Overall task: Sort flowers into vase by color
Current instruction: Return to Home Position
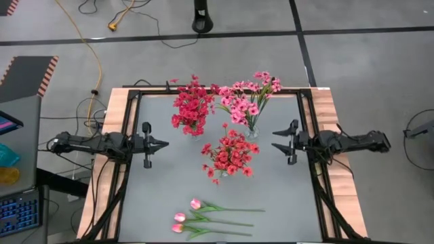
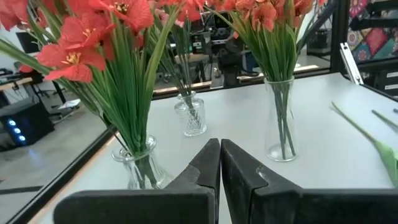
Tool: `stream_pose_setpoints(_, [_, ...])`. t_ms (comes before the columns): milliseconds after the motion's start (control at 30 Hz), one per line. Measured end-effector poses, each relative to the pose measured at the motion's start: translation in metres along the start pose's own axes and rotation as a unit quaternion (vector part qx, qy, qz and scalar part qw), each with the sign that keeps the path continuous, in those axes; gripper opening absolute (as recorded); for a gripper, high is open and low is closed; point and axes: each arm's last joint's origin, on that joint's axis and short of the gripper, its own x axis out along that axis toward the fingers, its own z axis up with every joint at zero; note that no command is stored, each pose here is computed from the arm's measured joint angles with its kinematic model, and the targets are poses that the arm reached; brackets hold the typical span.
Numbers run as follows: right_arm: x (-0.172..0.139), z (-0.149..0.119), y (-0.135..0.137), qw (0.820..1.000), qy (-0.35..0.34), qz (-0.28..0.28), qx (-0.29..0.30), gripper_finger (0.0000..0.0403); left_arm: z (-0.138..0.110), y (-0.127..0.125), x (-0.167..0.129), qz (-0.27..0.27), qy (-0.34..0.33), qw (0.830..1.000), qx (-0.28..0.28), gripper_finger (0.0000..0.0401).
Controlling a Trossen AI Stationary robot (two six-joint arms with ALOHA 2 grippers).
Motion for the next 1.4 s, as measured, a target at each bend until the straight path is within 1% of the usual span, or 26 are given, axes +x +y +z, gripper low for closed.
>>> stream_pose_setpoints(167, [0.0006,-0.0004,-0.0033,1.0,0.002,-0.019,-0.001,0.0248,-0.0001,0.0,0.0,0.0,0.001,1.0,-0.007,0.0002])
stream_pose_setpoints(300, [0.0007,-0.0008,-0.0038,1.0,0.003,-0.022,-0.002,0.0248,-0.0001,0.0,0.0,0.0,0.001,1.0,-0.007,0.0002])
stream_pose_setpoints(567, [0.0007,-0.0011,-0.0037,1.0,0.004,-0.021,-0.002,0.0248,-0.0003,-0.0001,0.0,-0.001,0.002,1.0,0.027,0.0002])
stream_pose_setpoints(800, [0.0007,-0.0012,-0.0037,1.0,0.004,-0.022,-0.002,0.0248,-0.0002,-0.0001,-0.0001,-0.001,0.002,1.0,0.026,0.0002])
stream_pose_setpoints(867, [0.0008,-0.0013,-0.0037,1.0,0.004,-0.022,-0.002,0.0248,-0.0003,0.0004,-0.0001,0.006,0.003,1.0,0.029,0.0002])
stream_pose_setpoints(933, [0.0008,-0.0013,-0.0037,1.0,0.004,-0.022,-0.002,0.0248,-0.0002,0.0016,-0.0002,0.026,0.007,0.999,0.033,0.0002])
stream_pose_setpoints(1067, [0.0008,-0.0014,-0.0037,1.0,0.004,-0.022,-0.002,0.0248,-0.0001,0.0035,-0.0004,0.059,0.01,0.998,0.015,0.0002])
stream_pose_setpoints(1200, [0.0008,-0.0015,-0.0037,1.0,0.005,-0.022,-0.002,0.0248,0.0,0.0039,-0.0004,0.065,0.01,0.998,-0.001,0.0002])
stream_pose_setpoints(1400, [0.0008,-0.0015,-0.0037,1.0,0.005,-0.022,-0.002,0.0248,0.0,0.0039,-0.0004,0.066,0.01,0.998,-0.001,0.0002])
